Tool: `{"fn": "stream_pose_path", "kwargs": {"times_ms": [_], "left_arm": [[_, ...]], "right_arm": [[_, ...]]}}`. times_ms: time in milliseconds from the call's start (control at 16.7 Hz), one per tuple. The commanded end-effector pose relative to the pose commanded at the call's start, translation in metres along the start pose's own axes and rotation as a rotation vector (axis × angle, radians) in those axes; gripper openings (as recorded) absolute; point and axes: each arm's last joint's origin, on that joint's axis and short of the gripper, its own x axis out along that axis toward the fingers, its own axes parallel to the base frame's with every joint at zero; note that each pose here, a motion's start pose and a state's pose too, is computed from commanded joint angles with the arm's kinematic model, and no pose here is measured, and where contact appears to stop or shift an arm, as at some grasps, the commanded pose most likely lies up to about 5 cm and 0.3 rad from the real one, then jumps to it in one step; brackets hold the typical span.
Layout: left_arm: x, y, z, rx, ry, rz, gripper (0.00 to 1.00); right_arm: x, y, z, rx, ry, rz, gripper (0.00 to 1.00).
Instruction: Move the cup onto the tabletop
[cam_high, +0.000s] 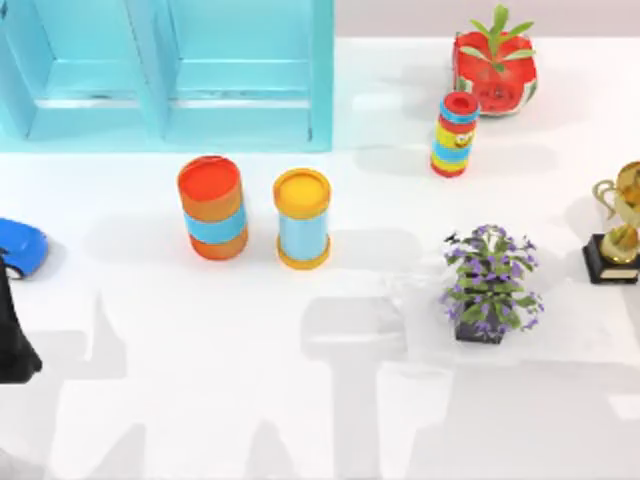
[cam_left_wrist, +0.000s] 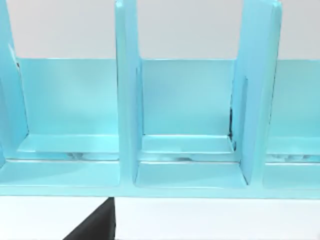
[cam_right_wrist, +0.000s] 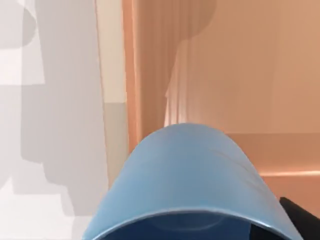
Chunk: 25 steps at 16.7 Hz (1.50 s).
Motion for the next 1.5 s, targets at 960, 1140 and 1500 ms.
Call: {"fn": "stream_pose_path", "kwargs": {"times_ms": [960,1140,1500], "left_arm": [[0.000,0.000,0.000,0.000,0.000,0.000,1.00],[0.000,0.000,0.000,0.000,0.000,0.000,1.00],[0.000,0.000,0.000,0.000,0.000,0.000,1.00]], "right_arm": [[-0.011,0.340,0.037,-0.045,-0.058,0.030,0.00],[-0.004,0.388,0.013,-0.028,-0.053,0.042,0.00],[0.002,0.410,0.002,-0.006,-0.050,0.049,0.00]]}}
